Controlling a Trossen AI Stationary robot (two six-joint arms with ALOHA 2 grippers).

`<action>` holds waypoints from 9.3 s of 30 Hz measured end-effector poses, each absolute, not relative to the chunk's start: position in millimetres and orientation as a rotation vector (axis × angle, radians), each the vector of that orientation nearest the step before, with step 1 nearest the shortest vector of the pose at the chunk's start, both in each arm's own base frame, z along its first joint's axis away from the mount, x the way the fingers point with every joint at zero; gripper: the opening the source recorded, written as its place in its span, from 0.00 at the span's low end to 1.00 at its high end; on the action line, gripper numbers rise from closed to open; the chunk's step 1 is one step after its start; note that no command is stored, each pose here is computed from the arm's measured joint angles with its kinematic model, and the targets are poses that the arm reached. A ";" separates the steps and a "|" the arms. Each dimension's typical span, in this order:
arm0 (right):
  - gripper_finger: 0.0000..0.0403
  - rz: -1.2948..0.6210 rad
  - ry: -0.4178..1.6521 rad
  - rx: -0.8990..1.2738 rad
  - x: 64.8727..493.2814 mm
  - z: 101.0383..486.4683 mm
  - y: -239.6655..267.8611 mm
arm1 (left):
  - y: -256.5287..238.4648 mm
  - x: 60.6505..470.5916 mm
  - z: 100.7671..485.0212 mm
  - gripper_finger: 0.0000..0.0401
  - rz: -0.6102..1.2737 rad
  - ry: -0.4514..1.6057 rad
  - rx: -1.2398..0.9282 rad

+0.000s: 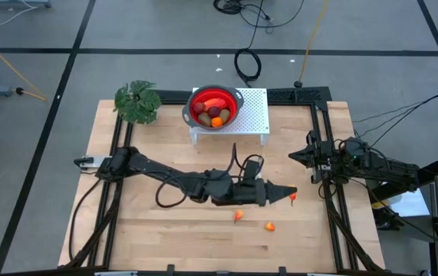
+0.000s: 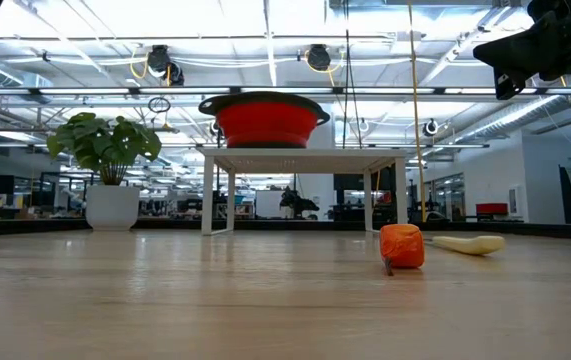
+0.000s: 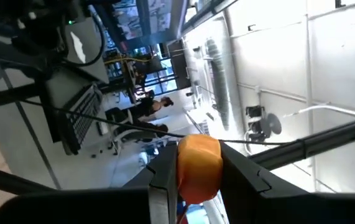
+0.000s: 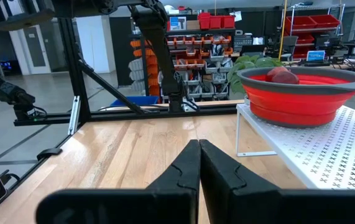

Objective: Pick & Place Fruit
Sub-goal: Put the orange pear into the red strainer bowl on the shelf

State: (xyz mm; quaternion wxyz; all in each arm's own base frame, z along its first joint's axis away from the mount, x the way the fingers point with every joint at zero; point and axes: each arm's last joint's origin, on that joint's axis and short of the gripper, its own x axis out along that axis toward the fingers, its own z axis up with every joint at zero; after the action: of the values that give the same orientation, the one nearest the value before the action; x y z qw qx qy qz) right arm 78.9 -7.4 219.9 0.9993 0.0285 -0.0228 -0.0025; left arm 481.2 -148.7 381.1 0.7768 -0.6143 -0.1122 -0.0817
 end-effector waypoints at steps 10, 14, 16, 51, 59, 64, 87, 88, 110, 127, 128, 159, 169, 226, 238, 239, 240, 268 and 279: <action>0.00 -0.005 -0.045 0.052 78.9 219.8 -7.4 | -147.0 484.5 372.3 0.21 -0.147 -0.143 -1.162; 0.00 -0.006 -0.045 0.035 78.9 219.8 -7.4 | -142.7 484.5 356.6 0.21 -0.033 0.042 -1.039; 0.00 -0.006 -0.044 0.031 78.9 219.7 -7.4 | -136.9 477.6 352.1 0.21 0.058 0.164 -0.992; 0.00 -0.020 -0.034 -0.047 79.3 218.9 -7.8 | 114.8 364.6 392.9 0.21 0.808 0.717 -0.190; 0.00 -0.020 -0.034 -0.047 79.3 218.9 -7.8 | 169.5 345.3 390.2 0.21 0.799 0.757 -0.234; 0.00 -0.021 -0.034 -0.047 79.3 218.9 -7.9 | 183.4 343.0 385.0 0.21 0.753 0.773 -0.272; 0.00 -0.022 -0.034 -0.047 79.3 218.9 -7.9 | 174.8 350.6 348.1 0.21 0.633 0.911 -0.245; 0.00 -0.022 -0.034 -0.047 79.3 218.9 -7.9 | 175.0 351.0 346.6 0.21 0.631 0.913 -0.241; 0.00 -0.021 -0.035 -0.047 79.3 219.0 -7.9 | 179.7 353.2 338.3 0.31 0.620 0.911 -0.176; 0.00 -0.017 -0.042 -0.048 79.3 219.7 -7.7 | 126.4 326.2 420.5 0.48 0.589 0.560 -0.097; 0.00 -0.016 -0.042 -0.048 79.3 219.7 -7.7 | 116.7 325.9 427.2 0.47 0.567 0.520 -0.098; 0.00 -0.012 -0.039 -0.047 79.4 219.3 -7.6 | -112.2 380.9 415.8 0.02 0.250 0.247 -0.034; 0.00 -0.012 -0.028 -0.046 79.4 218.2 -7.6 | -141.4 407.9 375.9 0.02 0.106 0.325 -0.238; 0.00 -0.010 0.078 -0.028 79.2 207.8 -7.6 | -168.5 451.0 200.1 0.65 0.280 0.927 -0.542; 0.00 -0.010 0.078 -0.028 79.2 207.8 -7.6 | -165.7 454.4 193.3 0.71 0.220 0.955 -0.459; 0.00 -0.010 0.079 -0.028 79.2 207.8 -7.6 | -165.9 454.8 189.3 0.70 0.219 0.967 -0.451; 0.00 -0.010 0.078 -0.028 79.2 207.8 -7.6 | -166.5 456.0 184.8 0.70 0.214 0.975 -0.449; 0.00 -0.010 0.079 -0.027 79.2 207.8 -7.6 | -172.5 464.9 159.6 0.57 0.178 0.952 -0.330; 0.00 -0.010 0.082 -0.026 79.2 207.5 -7.6 | -174.1 465.6 142.5 0.57 0.211 0.977 -0.312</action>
State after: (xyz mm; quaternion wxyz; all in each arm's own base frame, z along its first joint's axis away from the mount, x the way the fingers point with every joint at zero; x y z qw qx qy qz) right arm 79.2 -7.6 207.5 0.9991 -0.0131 0.0409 -0.0050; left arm 465.6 -174.1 142.5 0.8661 -0.1489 0.4665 0.1008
